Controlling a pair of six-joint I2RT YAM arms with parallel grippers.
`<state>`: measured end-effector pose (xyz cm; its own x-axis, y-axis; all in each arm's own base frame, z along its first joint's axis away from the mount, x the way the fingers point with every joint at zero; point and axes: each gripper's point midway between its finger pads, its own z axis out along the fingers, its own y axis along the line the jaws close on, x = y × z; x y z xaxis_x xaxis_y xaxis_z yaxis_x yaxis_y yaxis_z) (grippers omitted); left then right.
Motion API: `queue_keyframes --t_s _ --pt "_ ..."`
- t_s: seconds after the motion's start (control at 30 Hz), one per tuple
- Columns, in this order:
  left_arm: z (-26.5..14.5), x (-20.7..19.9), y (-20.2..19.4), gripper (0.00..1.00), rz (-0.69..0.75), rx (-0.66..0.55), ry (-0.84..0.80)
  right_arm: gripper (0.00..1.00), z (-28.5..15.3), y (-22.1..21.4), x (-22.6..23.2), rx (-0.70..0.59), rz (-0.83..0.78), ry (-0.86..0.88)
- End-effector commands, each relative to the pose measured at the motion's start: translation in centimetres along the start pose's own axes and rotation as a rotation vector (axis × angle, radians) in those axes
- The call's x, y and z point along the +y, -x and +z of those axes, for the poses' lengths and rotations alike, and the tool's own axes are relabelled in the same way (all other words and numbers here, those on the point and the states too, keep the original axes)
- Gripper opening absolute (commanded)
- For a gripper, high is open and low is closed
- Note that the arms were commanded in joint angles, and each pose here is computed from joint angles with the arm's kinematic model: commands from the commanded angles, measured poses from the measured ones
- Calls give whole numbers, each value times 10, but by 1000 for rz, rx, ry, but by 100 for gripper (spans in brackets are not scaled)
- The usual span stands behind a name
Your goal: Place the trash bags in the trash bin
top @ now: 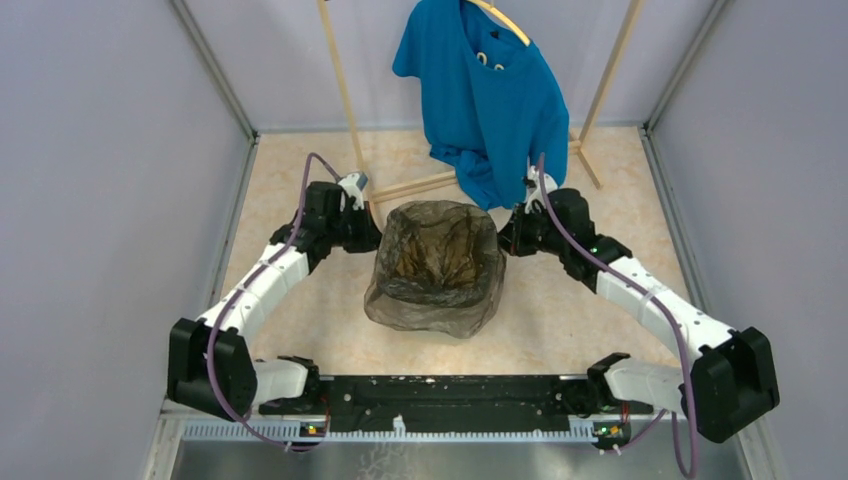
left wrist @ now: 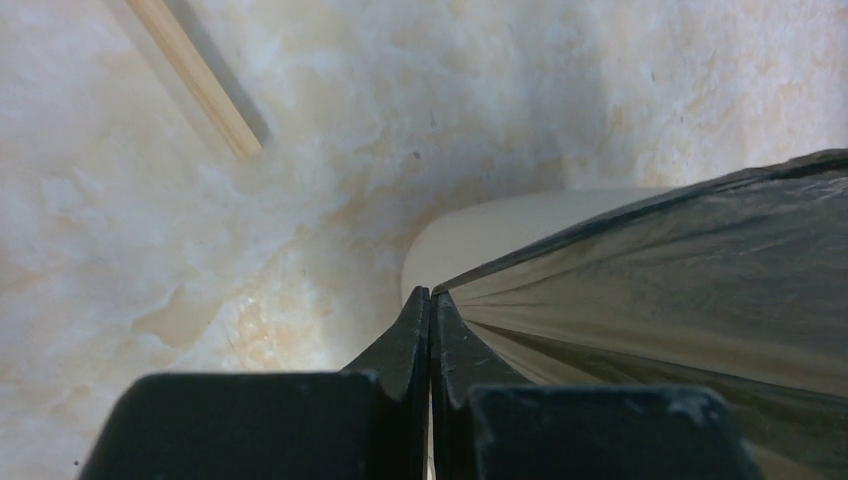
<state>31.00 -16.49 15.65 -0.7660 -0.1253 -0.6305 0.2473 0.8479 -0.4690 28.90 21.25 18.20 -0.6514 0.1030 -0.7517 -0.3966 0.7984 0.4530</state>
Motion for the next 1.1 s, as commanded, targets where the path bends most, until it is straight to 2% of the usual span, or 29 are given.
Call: queue_keyframes --t_s 0.0,0.07,0.1,0.27,0.43,0.53,0.63,0.7,0.87,0.97,1.07 --pt "1 -1 -7 0 -36 -8 -37 0 0 6 -3 -38 -17 -4" --pt "-2 3 -13 0 -49 21 -16 2 -5 8 -2 -17 -23 -13" --pt "-5 4 -13 3 -52 30 0 6 -10 11 -1 -12 -26 -26" --pt "-40 11 -7 49 -42 -12 107 37 -52 23 -2 -21 -27 -117" --pt "-87 19 1 72 -13 -111 225 57 -93 15 -4 -3 -21 -179" --pt "-114 23 -1 80 -14 -153 284 65 -110 5 2 5 -1 -156" --pt "-133 9 -10 87 -23 -182 226 72 -118 -9 19 20 49 -60" --pt "-137 -6 -20 86 -42 -186 131 72 -117 -22 31 42 91 30" --pt "-122 -43 -57 86 -106 -142 -163 72 -106 -31 57 -7 174 241" --pt "-115 -50 -73 90 -145 -104 -243 72 -97 -36 60 -1 209 282" --pt "-115 -48 -79 95 -164 -114 -244 73 -90 -44 57 15 222 286"
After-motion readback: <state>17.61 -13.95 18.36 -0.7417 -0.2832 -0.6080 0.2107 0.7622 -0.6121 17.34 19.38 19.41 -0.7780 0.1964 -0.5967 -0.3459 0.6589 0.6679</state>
